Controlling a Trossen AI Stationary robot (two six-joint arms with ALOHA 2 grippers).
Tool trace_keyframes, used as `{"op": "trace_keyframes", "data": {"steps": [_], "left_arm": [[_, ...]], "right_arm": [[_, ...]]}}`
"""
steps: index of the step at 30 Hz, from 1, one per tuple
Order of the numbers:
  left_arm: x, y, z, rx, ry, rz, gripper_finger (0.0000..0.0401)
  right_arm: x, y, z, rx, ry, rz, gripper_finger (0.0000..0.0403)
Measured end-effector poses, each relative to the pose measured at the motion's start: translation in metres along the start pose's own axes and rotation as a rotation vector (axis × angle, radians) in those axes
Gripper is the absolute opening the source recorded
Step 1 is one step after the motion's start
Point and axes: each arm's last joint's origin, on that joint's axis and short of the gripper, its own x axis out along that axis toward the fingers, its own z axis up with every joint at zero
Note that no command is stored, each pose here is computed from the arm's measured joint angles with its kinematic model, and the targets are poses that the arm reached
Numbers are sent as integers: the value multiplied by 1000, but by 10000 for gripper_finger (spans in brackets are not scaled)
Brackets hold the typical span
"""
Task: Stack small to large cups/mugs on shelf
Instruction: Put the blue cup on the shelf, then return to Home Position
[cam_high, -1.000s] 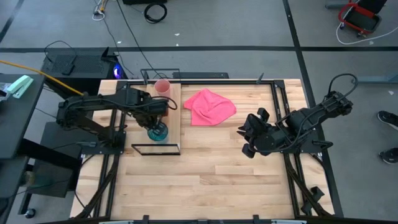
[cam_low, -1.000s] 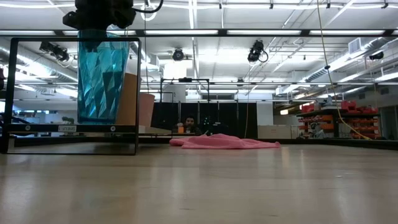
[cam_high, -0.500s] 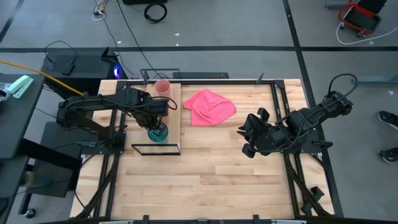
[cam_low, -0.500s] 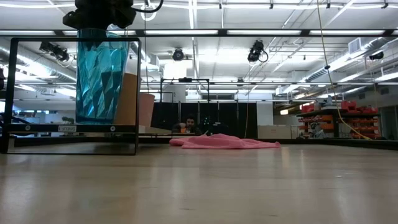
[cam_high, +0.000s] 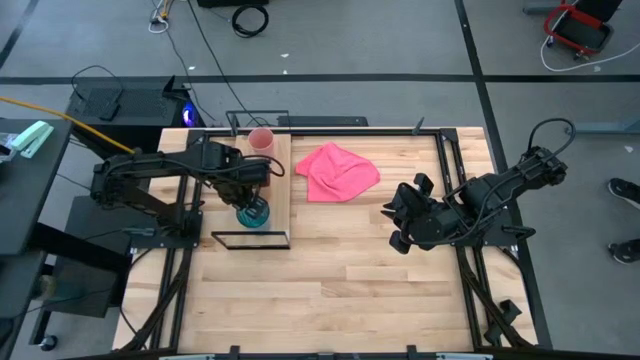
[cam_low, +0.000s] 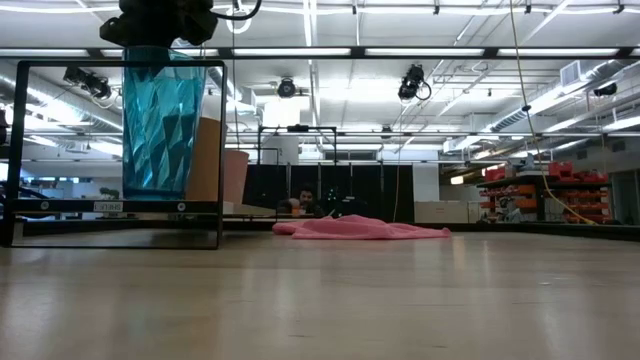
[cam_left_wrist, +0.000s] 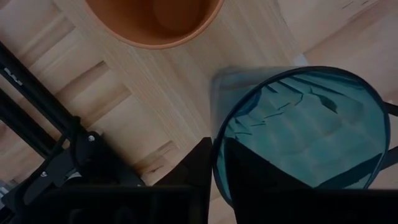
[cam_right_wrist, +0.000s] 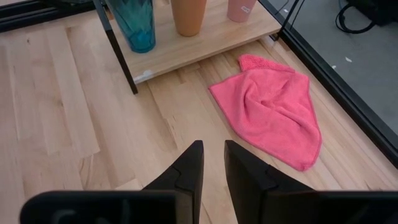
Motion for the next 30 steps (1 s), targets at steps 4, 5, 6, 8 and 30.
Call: {"op": "trace_keyframes", "data": {"steps": [4,5,6,8,30], "left_arm": [[0,0,0,0,0,0,63],[0,0,0,0,0,0,67],[0,0,0,0,0,0,72],[0,0,0,-4,0,0,82],[-80,16,-9,-21,-295,-190,139]], "right_arm": [[0,0,0,0,0,0,73],[0,0,0,0,0,0,73],[0,0,0,0,0,0,73],[0,0,0,0,0,0,73],[0,0,0,3,1,1,73]]}}
